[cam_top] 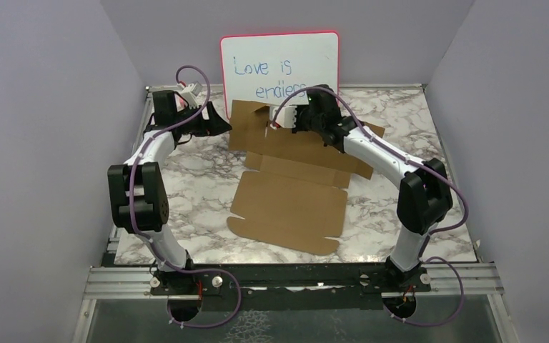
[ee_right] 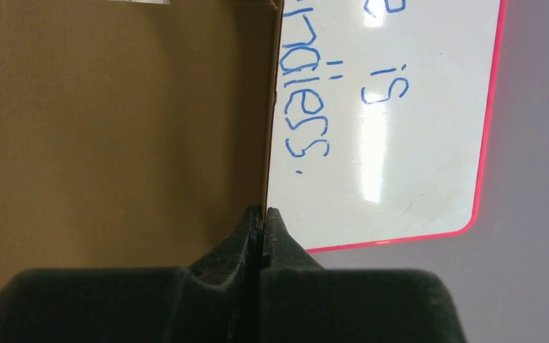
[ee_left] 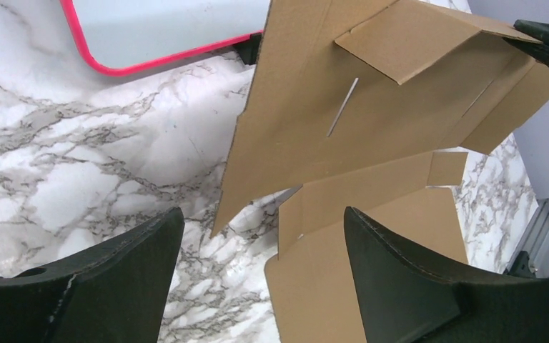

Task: Fold the paper box

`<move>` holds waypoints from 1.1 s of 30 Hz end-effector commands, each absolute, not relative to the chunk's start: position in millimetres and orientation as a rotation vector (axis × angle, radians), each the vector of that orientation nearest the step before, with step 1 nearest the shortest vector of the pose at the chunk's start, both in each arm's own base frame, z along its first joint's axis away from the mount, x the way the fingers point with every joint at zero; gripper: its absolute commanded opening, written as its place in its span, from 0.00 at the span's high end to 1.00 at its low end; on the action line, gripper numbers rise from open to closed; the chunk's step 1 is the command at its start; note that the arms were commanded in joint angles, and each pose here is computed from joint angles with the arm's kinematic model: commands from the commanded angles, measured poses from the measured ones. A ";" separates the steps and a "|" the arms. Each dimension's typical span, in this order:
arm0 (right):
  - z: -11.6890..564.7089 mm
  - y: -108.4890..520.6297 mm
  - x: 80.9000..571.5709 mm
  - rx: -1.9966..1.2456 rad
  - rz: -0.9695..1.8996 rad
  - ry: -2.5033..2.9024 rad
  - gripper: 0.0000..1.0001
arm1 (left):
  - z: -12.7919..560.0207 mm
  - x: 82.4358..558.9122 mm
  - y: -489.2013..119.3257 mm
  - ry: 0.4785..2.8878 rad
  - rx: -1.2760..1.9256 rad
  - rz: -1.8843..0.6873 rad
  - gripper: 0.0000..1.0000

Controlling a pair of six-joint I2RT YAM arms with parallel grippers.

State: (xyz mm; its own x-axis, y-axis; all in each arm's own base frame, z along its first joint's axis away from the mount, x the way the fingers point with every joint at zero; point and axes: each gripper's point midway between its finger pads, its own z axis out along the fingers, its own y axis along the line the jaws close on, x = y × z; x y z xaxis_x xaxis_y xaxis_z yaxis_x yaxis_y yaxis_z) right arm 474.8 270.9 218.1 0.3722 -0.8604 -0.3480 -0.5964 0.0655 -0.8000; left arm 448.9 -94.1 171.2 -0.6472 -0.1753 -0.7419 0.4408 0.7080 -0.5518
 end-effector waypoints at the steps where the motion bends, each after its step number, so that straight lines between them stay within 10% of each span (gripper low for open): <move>1: 250.7 270.0 475.4 -1.611 -0.480 1.190 0.98 | 174.3 468.6 -93.4 2.004 0.312 -0.923 0.18; 20: 256.7 272.7 463.8 -1.668 -0.575 1.047 0.96 | 160.2 502.5 -131.9 1.852 0.571 -0.979 0.34; 33: 266.3 271.5 468.2 -1.646 -0.680 0.984 0.99 | 174.6 482.3 -132.2 1.813 0.617 -0.828 0.89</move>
State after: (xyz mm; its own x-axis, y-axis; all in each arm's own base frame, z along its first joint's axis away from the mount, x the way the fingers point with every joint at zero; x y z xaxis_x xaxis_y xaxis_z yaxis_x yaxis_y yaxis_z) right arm 464.1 277.6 234.7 0.5159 -0.8499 -0.1073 -0.3814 -0.1158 -0.9171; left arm 486.1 -138.0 140.0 -0.4855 0.0063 -0.8742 0.7027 0.5978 -0.3860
